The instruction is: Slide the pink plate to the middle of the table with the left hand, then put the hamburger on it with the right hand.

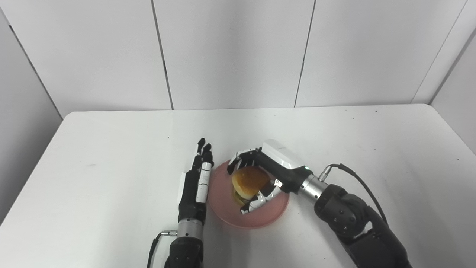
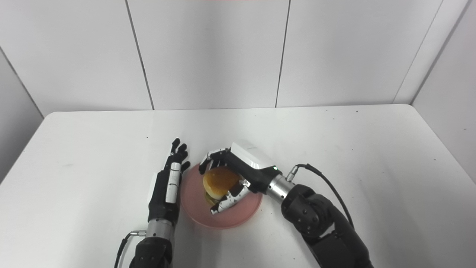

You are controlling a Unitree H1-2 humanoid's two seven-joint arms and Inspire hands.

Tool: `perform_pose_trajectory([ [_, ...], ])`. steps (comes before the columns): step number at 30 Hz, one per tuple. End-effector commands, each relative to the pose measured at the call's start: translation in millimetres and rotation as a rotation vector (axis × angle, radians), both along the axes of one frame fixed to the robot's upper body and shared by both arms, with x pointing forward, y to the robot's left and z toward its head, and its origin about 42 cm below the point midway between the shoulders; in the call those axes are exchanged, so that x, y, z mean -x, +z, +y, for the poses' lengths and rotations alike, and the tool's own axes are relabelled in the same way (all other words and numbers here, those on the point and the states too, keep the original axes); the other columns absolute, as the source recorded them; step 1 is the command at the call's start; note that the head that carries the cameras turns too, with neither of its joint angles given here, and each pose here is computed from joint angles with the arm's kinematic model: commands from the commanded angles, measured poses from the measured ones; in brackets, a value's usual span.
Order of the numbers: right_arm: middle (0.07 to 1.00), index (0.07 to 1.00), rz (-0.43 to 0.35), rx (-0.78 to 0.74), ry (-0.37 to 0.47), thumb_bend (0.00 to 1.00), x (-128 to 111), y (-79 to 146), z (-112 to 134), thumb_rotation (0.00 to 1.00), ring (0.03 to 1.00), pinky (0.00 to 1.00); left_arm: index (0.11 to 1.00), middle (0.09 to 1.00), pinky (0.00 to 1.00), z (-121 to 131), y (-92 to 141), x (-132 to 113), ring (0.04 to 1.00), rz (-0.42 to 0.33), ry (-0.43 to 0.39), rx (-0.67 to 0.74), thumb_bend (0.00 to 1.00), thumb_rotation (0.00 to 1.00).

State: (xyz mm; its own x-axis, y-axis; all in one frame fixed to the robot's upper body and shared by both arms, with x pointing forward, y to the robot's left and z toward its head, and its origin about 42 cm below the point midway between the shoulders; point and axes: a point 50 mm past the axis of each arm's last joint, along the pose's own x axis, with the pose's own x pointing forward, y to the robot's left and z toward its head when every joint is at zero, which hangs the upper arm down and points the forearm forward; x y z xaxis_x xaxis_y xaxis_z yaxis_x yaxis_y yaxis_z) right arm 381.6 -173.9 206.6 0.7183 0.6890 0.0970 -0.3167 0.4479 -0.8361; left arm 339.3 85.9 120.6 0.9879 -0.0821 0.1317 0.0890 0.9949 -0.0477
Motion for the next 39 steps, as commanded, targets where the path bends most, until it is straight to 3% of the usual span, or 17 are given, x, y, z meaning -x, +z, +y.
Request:
perform_pose_trajectory([
  [1, 0.465, 0.548, -0.084, -0.019, 0.028, 0.51, -6.9, 14.3, 5.7, 0.00, 0.381, 0.31, 0.938, 0.946, 0.91, -29.0, -15.5, 13.3, 0.947, 0.052, 0.010, 0.081, 0.68, 1.00],
  [8, 0.467, 0.550, -0.072, 0.043, 0.011, 0.51, -14.3, 2.0, 5.9, 0.00, 0.381, 0.31, 0.951, 0.958, 0.94, -27.7, -16.4, 12.5, 0.968, 0.033, 0.012, 0.079, 0.70, 1.00],
  [14, 0.495, 0.562, -0.089, 0.052, 0.000, 0.51, -14.2, -4.9, 5.0, 0.00, 0.392, 0.35, 0.966, 0.973, 0.96, -24.8, -16.4, 10.7, 0.979, 0.062, -0.014, 0.081, 0.69, 1.00],
  [15, 0.591, 0.634, -0.096, 0.060, -0.004, 0.56, -12.6, -4.8, 5.0, 0.08, 0.512, 0.44, 0.968, 0.977, 0.95, -24.2, -16.1, 10.1, 0.976, 0.055, -0.015, 0.080, 0.69, 1.00],
  [20, 0.884, 0.855, -0.085, 0.073, -0.014, 0.68, -6.0, -1.8, 4.1, 0.33, 0.855, 0.73, 0.977, 0.982, 0.94, -23.4, -16.7, 7.8, 0.975, 0.034, -0.025, 0.110, 0.71, 1.00],
  [24, 0.994, 0.949, -0.090, 0.082, -0.022, 0.71, -0.2, 0.5, 2.4, 0.34, 0.986, 0.90, 0.979, 0.976, 0.95, -21.3, -17.8, 8.0, 0.974, 0.035, -0.028, 0.091, 0.72, 1.00],
  [26, 0.998, 0.969, -0.087, 0.068, -0.028, 0.71, 3.3, 2.7, 2.1, 0.35, 0.996, 0.93, 0.967, 0.964, 0.94, -20.5, -17.2, 8.6, 0.963, 0.042, -0.021, 0.072, 0.71, 1.00],
  [30, 1.000, 0.999, -0.109, -0.012, -0.033, 0.77, 12.3, 8.0, 0.4, 0.24, 1.000, 0.93, 0.968, 0.964, 0.95, -18.0, -15.6, 10.4, 0.966, 0.057, -0.029, 0.046, 0.69, 1.00],
  [34, 1.000, 1.000, -0.152, -0.115, -0.057, 0.87, 23.0, 14.5, -2.7, 0.20, 1.000, 0.90, 0.970, 0.969, 0.96, -15.5, -15.4, 12.0, 0.971, 0.055, -0.031, 0.046, 0.67, 1.00],
  [39, 1.000, 1.000, -0.194, -0.324, -0.143, 0.89, 29.5, 4.0, -10.9, 0.35, 1.000, 0.89, 0.968, 0.969, 0.97, -11.4, -16.7, 14.5, 0.978, 0.047, -0.017, 0.051, 0.68, 1.00],
])
